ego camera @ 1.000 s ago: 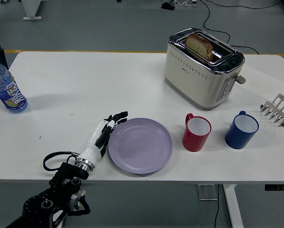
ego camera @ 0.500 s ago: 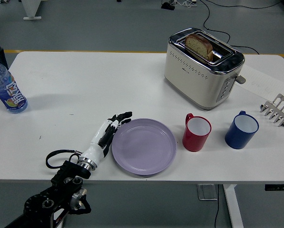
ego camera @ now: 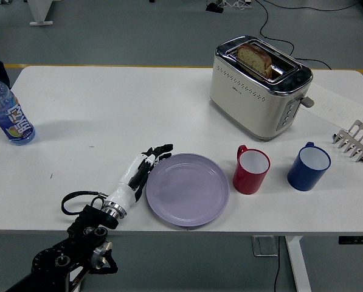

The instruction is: Push plate across desktop

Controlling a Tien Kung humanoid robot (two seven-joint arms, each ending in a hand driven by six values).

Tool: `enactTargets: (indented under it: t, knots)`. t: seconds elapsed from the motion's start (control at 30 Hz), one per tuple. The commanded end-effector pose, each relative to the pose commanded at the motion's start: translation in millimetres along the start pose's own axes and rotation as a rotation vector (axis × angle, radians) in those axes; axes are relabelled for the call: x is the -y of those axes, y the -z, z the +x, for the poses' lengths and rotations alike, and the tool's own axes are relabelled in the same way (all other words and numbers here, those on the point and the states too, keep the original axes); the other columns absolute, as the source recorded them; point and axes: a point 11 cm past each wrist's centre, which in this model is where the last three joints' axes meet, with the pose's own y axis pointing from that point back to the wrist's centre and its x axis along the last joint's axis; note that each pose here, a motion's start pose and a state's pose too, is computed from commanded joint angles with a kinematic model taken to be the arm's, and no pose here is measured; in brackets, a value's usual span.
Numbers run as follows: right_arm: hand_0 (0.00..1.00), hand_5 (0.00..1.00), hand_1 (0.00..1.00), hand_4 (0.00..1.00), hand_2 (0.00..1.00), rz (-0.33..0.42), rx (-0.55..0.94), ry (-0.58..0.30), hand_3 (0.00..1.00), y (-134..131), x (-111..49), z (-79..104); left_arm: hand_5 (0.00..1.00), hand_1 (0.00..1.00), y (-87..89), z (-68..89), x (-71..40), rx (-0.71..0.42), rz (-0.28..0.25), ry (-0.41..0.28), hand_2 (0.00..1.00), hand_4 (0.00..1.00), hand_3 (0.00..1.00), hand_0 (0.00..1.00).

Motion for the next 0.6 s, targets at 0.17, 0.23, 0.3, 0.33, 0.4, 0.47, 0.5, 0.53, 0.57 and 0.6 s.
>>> enactTargets:
  t: [0.17, 0.23, 0.3, 0.33, 0.4, 0.47, 0.5, 0.53, 0.57, 0.6]
  knots:
    - [0.7, 0.405, 0.67, 0.48, 0.777, 0.002, -0.003, 0.0, 0.624, 1.1, -0.1, 0.0, 0.998, 0.856, -0.6, -2.6, 0.0, -0.003, 0.0, 0.009, 0.868, 0.458, 0.778, 0.849]
    - [0.701, 0.404, 0.67, 0.48, 0.776, 0.002, -0.003, 0.0, 0.624, 1.2, -0.1, -0.1, 0.998, 0.857, -1.0, -3.0, 0.2, -0.003, 0.0, 0.01, 0.866, 0.46, 0.778, 0.848]
    - [0.701, 0.404, 0.67, 0.48, 0.776, 0.002, -0.003, 0.0, 0.624, 1.1, -0.1, -0.1, 0.998, 0.857, -1.2, -3.6, 0.4, -0.003, 0.0, 0.012, 0.866, 0.46, 0.778, 0.848]
    - [0.701, 0.404, 0.67, 0.48, 0.776, 0.002, -0.003, 0.0, 0.624, 1.1, -0.1, 0.0, 0.998, 0.857, -1.2, -3.9, 0.5, -0.002, 0.0, 0.014, 0.866, 0.46, 0.778, 0.848]
    - [0.701, 0.404, 0.67, 0.48, 0.776, 0.002, -0.002, 0.0, 0.624, 0.9, -0.1, -0.1, 0.998, 0.857, -1.1, -4.5, 0.7, -0.002, 0.002, 0.018, 0.866, 0.46, 0.778, 0.848]
    - [0.7, 0.403, 0.669, 0.48, 0.776, 0.001, -0.003, 0.0, 0.622, 0.9, -0.1, -0.2, 0.998, 0.856, -1.6, -5.2, 1.2, -0.001, 0.001, 0.021, 0.866, 0.461, 0.778, 0.848]
    - [0.7, 0.403, 0.669, 0.48, 0.776, 0.001, -0.003, 0.001, 0.622, 0.8, -0.1, -0.2, 0.998, 0.856, -2.1, -5.7, 1.6, -0.001, 0.0, 0.023, 0.866, 0.461, 0.778, 0.848]
    - [0.7, 0.403, 0.669, 0.48, 0.776, 0.0, -0.004, 0.001, 0.622, 0.7, -0.1, -0.2, 0.998, 0.856, -2.5, -6.3, 2.0, -0.001, 0.0, 0.025, 0.866, 0.461, 0.778, 0.848]
    - [0.7, 0.403, 0.669, 0.48, 0.776, 0.0, -0.004, 0.001, 0.622, 0.7, -0.1, -0.2, 0.998, 0.856, -2.6, -6.4, 2.1, -0.001, 0.0, 0.026, 0.866, 0.461, 0.778, 0.848]
    - [0.7, 0.403, 0.669, 0.48, 0.776, 0.0, -0.004, 0.001, 0.622, 0.3, -0.1, -0.1, 0.998, 0.856, -3.1, -8.0, 2.7, 0.0, 0.0, 0.034, 0.866, 0.461, 0.778, 0.848]
